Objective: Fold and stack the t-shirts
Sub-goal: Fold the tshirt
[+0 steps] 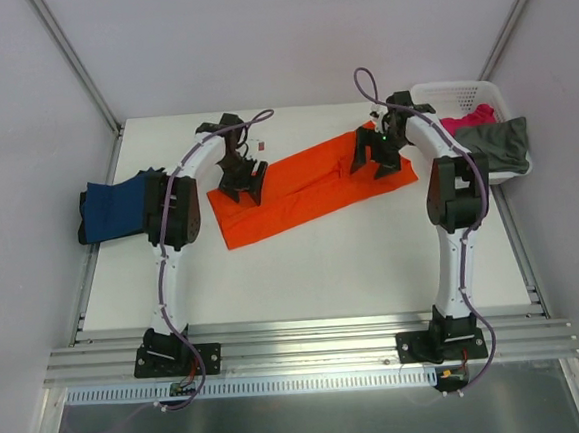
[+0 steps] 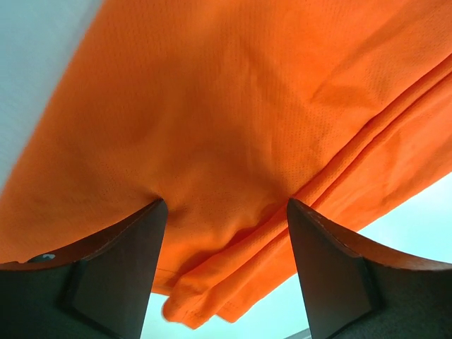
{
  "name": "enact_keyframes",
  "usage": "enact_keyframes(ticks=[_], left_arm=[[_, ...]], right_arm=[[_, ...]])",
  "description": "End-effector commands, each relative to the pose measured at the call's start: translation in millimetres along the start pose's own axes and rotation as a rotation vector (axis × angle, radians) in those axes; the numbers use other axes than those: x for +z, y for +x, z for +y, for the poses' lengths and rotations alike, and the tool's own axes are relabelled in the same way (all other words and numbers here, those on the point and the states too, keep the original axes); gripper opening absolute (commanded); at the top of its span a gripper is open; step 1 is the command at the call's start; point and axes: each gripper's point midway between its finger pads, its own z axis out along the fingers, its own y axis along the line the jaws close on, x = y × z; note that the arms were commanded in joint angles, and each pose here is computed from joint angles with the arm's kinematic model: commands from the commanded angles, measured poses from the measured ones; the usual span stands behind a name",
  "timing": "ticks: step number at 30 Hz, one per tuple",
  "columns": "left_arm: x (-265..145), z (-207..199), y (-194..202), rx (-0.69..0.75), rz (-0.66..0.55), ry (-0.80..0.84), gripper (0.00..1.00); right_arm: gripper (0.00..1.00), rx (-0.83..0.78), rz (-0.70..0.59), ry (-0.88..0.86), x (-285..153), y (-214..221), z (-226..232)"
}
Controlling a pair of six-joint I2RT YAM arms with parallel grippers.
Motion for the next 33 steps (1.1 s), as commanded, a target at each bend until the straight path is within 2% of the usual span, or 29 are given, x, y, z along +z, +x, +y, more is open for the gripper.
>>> enact_keyframes(ticks=[1,9,16,22,26,29,30,32,33], left_arm=[[-20.7,-9.1,10.5,0.039,0.008,-0.016,0.71],[-22.2,-9.4,47.2,0.049,0.086,-0.061,0.72],[-22.4,-58.5,111.3,0.105,0.206,-0.002,0.71],[-20.6,-106.7,154.0,0.282,0.267,-0.030,0.73],[-33.6,-114.0,144.6,0.397,0.204,-0.125,0.73],[-55.9,-103.8,109.1,0.442,0.094,-0.221,0.74],[-62.3,-97.2,98.8,0.430,0.069,-0.227,0.74],[-75.4,-89.3,75.4,0.418,0.006,-0.261,0.74],[-77.8,-83.9,68.7,0.413,-0.007,-0.271,0.74]], right_arm=[[0.84,0.186,-0.029,-0.119,2.8,-27.0,2.3],[0.84,0.343,-0.008,-0.255,27.3,-45.3,3.4],[0.85,0.348,-0.084,-0.341,41.8,-86.6,15.4],[0.86,0.291,-0.163,-0.410,47.0,-116.0,41.6],[0.86,0.206,-0.206,-0.443,39.9,-125.6,60.6],[0.87,0.092,-0.251,-0.417,8.9,-124.5,71.4],[0.87,0.053,-0.289,-0.403,-15.7,-128.2,77.1],[0.88,0.031,-0.289,-0.351,-26.9,-120.3,67.2],[0.88,0.017,-0.311,-0.351,-46.7,-120.5,71.5]])
